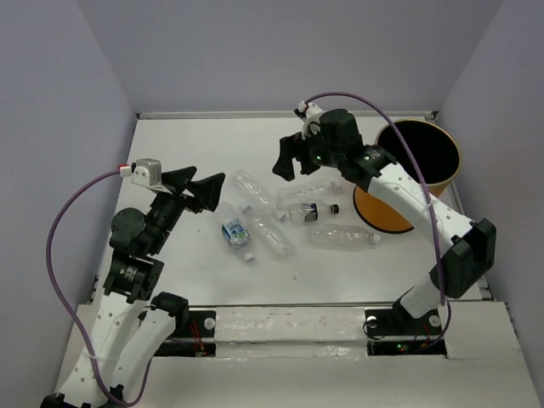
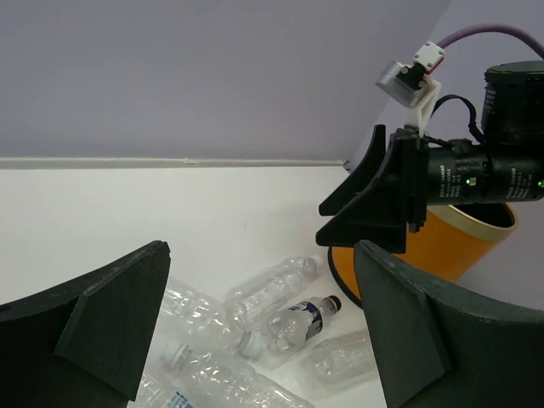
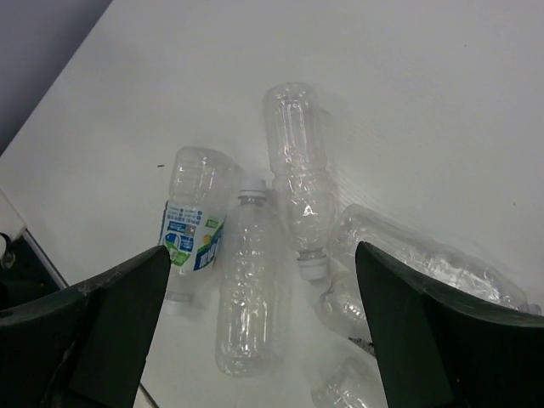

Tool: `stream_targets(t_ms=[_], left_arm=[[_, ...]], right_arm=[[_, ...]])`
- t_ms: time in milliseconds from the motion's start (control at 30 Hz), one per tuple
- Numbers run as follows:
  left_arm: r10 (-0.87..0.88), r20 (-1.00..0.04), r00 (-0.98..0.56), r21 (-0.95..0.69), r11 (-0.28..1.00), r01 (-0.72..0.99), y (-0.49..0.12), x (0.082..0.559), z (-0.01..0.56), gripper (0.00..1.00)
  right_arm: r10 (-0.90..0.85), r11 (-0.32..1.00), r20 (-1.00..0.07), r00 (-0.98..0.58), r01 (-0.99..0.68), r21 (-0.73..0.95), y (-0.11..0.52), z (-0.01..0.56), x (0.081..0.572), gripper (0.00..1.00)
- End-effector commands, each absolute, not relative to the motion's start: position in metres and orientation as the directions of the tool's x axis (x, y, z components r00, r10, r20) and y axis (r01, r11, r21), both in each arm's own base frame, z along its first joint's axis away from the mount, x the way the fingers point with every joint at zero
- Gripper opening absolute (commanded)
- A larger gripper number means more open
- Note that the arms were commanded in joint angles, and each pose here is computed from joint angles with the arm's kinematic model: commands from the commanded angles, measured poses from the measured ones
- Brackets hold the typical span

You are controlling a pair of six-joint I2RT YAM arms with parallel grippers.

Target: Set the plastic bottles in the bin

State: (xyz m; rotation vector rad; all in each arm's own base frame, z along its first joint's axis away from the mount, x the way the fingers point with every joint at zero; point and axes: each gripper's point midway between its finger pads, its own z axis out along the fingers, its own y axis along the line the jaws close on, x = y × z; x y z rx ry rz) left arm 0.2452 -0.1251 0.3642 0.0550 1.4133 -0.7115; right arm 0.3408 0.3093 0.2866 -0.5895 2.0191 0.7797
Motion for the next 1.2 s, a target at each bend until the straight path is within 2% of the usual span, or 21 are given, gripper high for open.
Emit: stream_targets(t_ms=[0,200,233,367,467,833,1000,1167], left_arm=[[-0.416,-0.909,0.008,-0.367,0.812,0.453,-0.12,0.251,0.375,0.99],[-0.415,-0.909,-0.034,-0.405,0.862,0.306,-0.101,0.261,0.364,0.99],[-0.41,-0.91,-0.064,-0.412,0.876,0.249,-0.094,0.262,0.351,0.99],[-0.444,-0.889,-0.11,-0.453,0.888,0.074,-0.07,0.261,0.316,0.99],[-0.433,-0.884,-0.175,-0.443,0.897,0.019,-0.066,0.259,0.292,0.99],[-0.465,-0.787,-0.405,-0.456,0.881,-0.124,-0.075,0.262,0.219,0.99],[-0.456,-0.705,-0.543,-0.45,0.88,-0.154,-0.091,0.264,0.181,0.99],[-0.445,-0.636,-0.631,-0.461,0.874,-0.152,-0.105,0.263,0.15,0.99]], right_arm=[[-0.173,0.707,-0.859,-0.482,-0.668,0.232,0.33,0.276,0.362,0.95],[-0.217,0.699,-0.845,-0.489,-0.682,0.215,0.363,0.251,0.39,0.95],[-0.241,0.697,-0.826,-0.509,-0.683,0.217,0.373,0.231,0.394,0.95],[-0.273,0.698,-0.826,-0.493,-0.692,0.183,0.394,0.217,0.411,0.95],[-0.308,0.696,-0.804,-0.509,-0.697,0.174,0.406,0.192,0.418,0.95],[-0.406,0.667,-0.735,-0.544,-0.726,0.169,0.429,0.125,0.424,0.97],[-0.438,0.671,-0.717,-0.542,-0.728,0.14,0.428,0.103,0.429,0.97],[-0.463,0.665,-0.718,-0.519,-0.74,0.107,0.433,0.088,0.44,0.89]])
